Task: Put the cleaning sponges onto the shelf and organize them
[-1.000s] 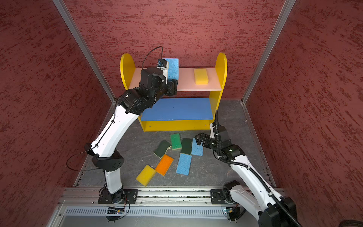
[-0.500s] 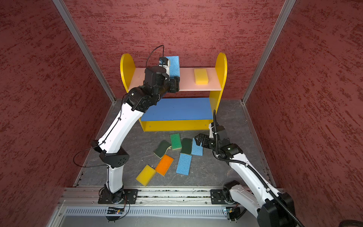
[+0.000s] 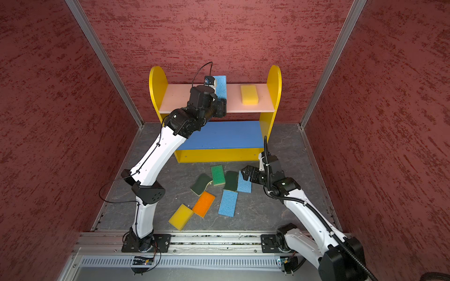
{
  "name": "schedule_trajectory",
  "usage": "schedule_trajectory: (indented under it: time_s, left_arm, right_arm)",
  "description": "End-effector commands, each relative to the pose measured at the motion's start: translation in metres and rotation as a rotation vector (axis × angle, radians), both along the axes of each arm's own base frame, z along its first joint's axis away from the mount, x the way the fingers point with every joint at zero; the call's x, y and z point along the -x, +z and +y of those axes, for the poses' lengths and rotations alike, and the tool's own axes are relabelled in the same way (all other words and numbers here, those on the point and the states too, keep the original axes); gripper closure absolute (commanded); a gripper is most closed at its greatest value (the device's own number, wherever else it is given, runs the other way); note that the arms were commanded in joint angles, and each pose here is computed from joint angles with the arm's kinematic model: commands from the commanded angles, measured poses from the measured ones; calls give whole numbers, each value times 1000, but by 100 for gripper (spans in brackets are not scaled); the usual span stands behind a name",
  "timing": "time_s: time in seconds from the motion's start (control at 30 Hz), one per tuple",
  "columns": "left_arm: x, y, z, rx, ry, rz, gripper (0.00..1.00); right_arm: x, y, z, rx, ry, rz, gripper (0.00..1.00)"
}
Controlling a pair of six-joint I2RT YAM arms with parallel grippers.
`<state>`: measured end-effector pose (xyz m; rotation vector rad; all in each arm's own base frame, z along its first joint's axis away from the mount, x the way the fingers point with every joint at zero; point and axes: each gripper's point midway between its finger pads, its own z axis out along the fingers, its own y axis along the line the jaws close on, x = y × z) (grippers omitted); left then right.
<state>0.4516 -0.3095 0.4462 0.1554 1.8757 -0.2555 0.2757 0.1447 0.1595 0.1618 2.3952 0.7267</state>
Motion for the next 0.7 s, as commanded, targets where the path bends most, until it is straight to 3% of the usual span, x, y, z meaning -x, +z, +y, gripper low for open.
schedule_trajectory:
  time_s: [0.0,0.4,0.67]
  left_arm:
    - [0,5,-2,-9,28,-33,28]
    - [-11,-14,7,-22,135,-5,26]
    - [-16,-27,4,-24,126,27,24]
  right_arm:
    - [-4,8,-2,1,-4,-34,1]
    - [-1,2,-2,1,-3,-25,1]
    - [2,-1,-5,7,-8,-24,1]
